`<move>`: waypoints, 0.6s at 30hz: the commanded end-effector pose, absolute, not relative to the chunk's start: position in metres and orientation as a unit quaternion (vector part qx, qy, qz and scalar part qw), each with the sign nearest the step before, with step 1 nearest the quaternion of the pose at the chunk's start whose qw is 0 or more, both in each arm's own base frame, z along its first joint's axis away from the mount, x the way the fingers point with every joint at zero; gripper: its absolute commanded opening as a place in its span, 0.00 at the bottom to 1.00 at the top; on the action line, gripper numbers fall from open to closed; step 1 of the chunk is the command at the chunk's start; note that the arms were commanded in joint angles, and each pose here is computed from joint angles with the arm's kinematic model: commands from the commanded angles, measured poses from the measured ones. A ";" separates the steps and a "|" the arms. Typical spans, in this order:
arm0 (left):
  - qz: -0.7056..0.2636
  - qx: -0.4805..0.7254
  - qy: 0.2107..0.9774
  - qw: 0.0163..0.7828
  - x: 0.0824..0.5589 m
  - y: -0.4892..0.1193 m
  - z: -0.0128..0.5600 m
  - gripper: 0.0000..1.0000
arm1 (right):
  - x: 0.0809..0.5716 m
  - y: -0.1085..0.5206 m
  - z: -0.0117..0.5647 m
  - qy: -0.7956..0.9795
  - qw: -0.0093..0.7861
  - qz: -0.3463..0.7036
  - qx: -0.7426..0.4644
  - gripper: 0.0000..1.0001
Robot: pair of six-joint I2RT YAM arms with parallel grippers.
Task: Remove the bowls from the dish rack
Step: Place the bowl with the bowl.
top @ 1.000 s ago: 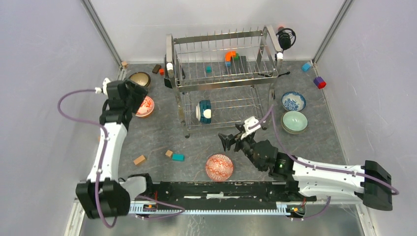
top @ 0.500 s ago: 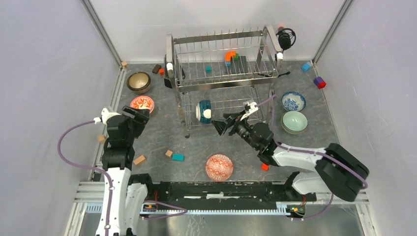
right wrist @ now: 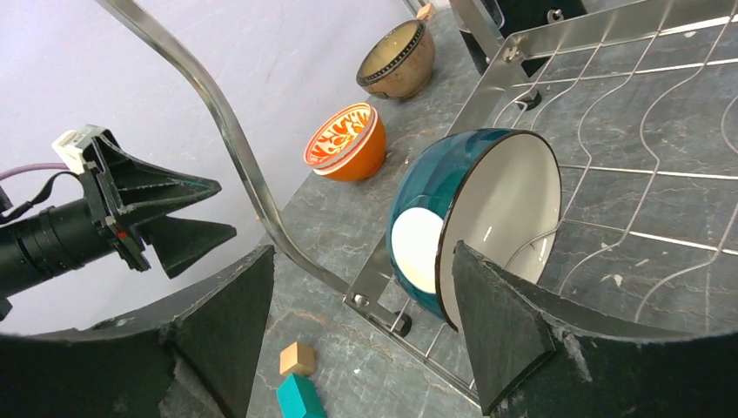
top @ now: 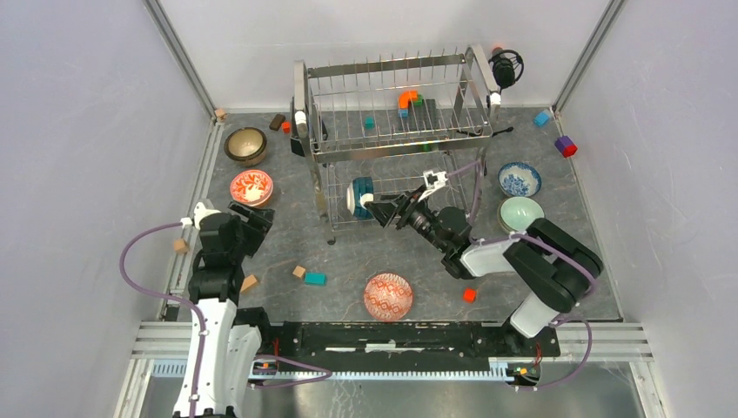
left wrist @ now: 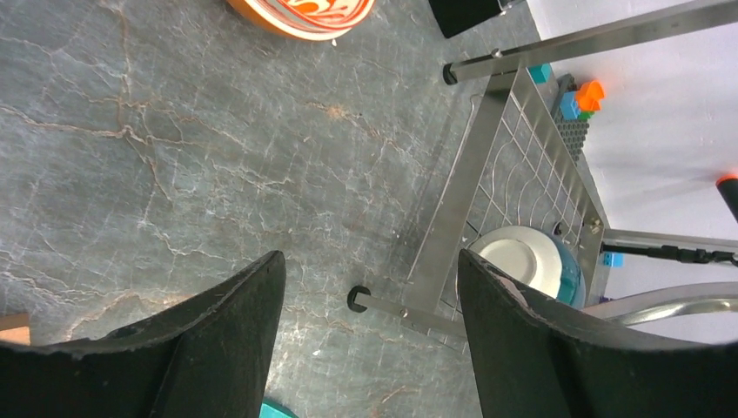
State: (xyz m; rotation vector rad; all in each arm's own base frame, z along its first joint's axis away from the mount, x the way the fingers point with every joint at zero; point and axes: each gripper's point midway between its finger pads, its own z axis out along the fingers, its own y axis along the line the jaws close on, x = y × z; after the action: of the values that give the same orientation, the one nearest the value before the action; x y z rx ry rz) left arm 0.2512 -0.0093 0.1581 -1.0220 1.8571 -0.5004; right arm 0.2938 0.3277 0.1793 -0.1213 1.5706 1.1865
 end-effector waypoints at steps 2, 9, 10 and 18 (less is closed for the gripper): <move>-0.228 -0.374 0.759 0.482 0.255 -0.019 0.168 0.78 | 0.300 0.341 0.214 0.603 0.554 0.572 -0.044 0.79; -0.239 -0.369 0.764 0.473 0.257 -0.025 0.164 0.77 | 0.307 0.344 0.199 0.610 0.531 0.587 -0.026 0.78; -0.240 -0.368 0.764 0.473 0.256 -0.025 0.164 0.77 | 0.309 0.342 0.197 0.612 0.530 0.586 -0.024 0.77; -0.244 -0.367 0.762 0.474 0.256 -0.027 0.164 0.77 | 0.316 0.343 0.170 0.647 0.521 0.557 -0.029 0.77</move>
State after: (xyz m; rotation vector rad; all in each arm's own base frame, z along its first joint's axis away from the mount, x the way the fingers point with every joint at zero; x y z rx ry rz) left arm 0.2517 -0.0230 0.1562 -0.9668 1.8854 -0.5771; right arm 0.3115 0.3366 0.1663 -0.0414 1.5689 1.3230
